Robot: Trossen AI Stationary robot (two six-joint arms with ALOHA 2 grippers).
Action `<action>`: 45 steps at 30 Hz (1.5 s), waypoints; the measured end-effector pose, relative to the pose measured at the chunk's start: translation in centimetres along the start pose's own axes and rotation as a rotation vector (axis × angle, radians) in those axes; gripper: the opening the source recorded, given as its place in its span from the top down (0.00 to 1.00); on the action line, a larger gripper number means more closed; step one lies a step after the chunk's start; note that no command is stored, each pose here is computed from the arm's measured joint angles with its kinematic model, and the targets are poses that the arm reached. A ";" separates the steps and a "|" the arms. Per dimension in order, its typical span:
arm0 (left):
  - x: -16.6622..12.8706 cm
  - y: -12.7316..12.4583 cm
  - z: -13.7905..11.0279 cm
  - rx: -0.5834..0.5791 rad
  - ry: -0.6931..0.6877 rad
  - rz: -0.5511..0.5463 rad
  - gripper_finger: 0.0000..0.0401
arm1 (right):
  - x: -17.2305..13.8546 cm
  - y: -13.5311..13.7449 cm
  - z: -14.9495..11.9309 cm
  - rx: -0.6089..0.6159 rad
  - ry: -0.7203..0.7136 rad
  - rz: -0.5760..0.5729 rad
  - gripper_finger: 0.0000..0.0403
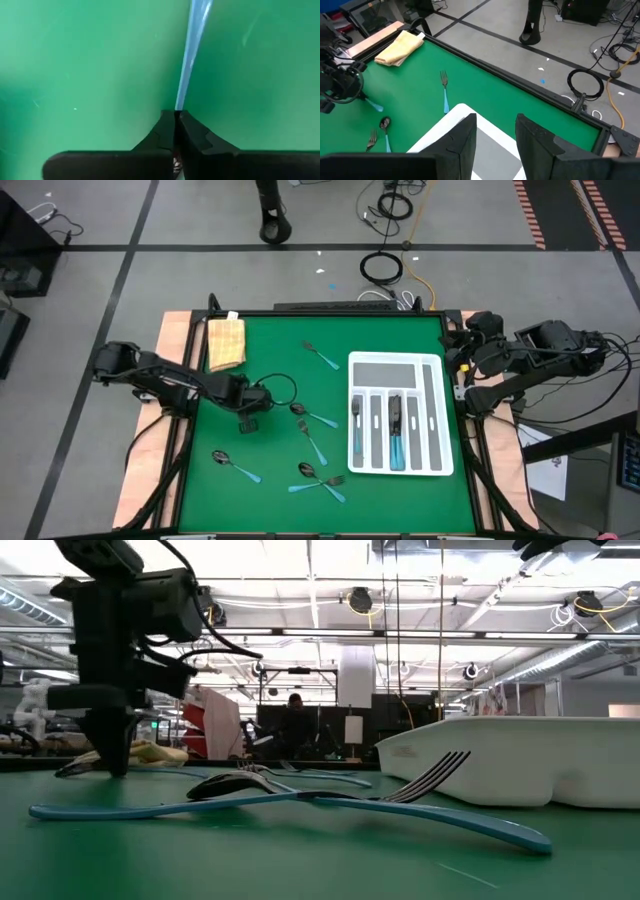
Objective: Sort silverware
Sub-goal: Put the top left blue spoon into the tray
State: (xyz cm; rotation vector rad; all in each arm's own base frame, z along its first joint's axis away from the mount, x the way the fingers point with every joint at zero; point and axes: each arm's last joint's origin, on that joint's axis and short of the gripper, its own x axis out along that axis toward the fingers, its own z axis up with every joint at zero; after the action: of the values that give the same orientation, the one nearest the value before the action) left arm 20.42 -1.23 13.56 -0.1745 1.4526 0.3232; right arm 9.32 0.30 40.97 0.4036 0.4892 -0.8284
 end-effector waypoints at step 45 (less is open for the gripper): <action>-7.3 -12.0 26.2 0.659 -1.132 0.173 1.00 | 0.0 0.1 0.0 0.015 0.001 0.008 0.69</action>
State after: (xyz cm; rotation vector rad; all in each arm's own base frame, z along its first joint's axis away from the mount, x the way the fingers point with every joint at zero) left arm 48.38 -5.26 22.92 0.5958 0.3832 0.0293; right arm 9.38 0.33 41.00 0.4195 0.4819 -0.8251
